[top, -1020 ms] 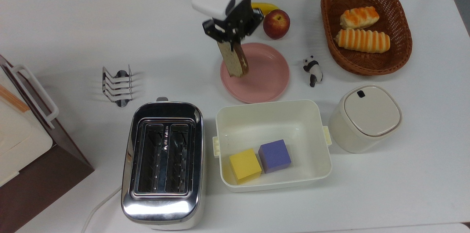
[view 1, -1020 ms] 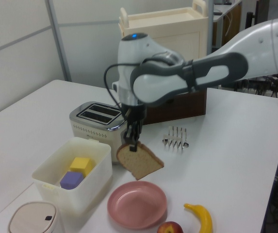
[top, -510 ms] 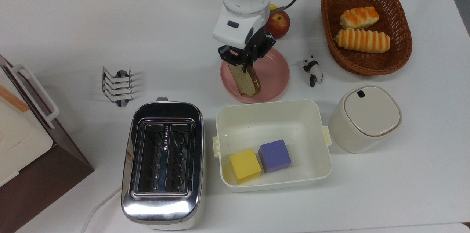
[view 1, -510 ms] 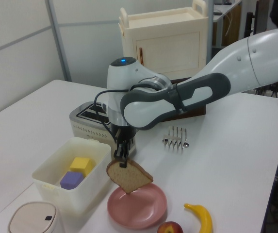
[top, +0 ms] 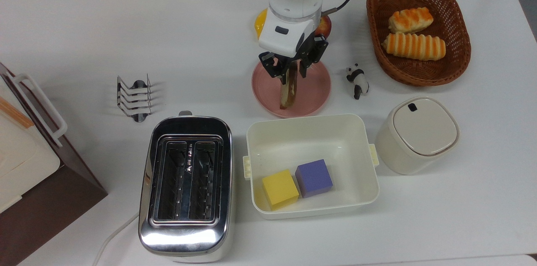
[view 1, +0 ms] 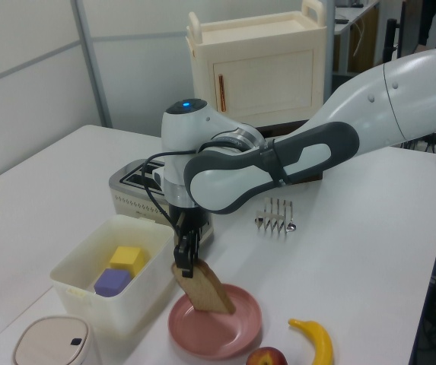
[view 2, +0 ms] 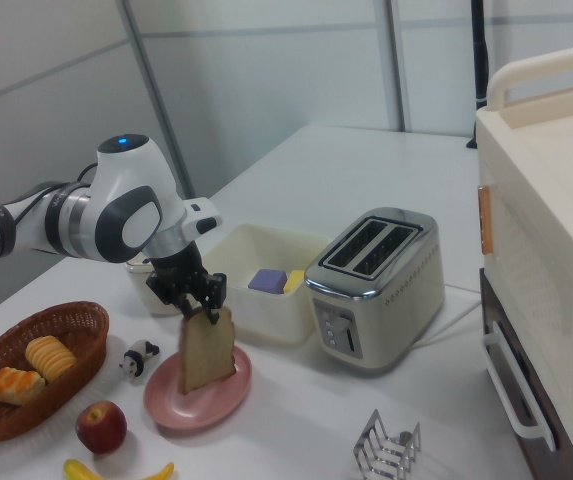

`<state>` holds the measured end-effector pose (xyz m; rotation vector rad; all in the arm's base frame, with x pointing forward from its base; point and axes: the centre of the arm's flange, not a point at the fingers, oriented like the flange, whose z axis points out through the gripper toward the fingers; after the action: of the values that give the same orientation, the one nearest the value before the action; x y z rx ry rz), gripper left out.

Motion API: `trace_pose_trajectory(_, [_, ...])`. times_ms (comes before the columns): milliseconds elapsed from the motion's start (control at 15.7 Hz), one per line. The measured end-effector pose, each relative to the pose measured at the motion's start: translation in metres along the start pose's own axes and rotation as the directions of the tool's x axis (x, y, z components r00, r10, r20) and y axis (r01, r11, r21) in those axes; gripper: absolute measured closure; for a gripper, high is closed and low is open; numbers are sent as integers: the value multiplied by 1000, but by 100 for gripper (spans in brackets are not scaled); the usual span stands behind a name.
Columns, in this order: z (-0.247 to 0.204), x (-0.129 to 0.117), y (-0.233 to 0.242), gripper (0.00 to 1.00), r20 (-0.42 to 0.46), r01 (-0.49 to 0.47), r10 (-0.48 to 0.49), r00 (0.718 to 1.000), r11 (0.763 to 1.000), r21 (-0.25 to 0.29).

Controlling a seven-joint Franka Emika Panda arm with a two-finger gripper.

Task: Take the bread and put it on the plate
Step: 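Lower the bread slice onto the pink plate and tip it flat, then open the gripper and raise it away from the plate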

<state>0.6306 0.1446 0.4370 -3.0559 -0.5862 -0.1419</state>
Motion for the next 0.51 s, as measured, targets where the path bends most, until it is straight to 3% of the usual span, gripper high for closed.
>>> trace_pose_trajectory(319, [0, -1, -10, 1, 25, 15, -15, 1000, 1000, 8])
trace_pose_trajectory(510, [-14, -2, -11, 0, 33, 16, -16, 999, 1000, 8])
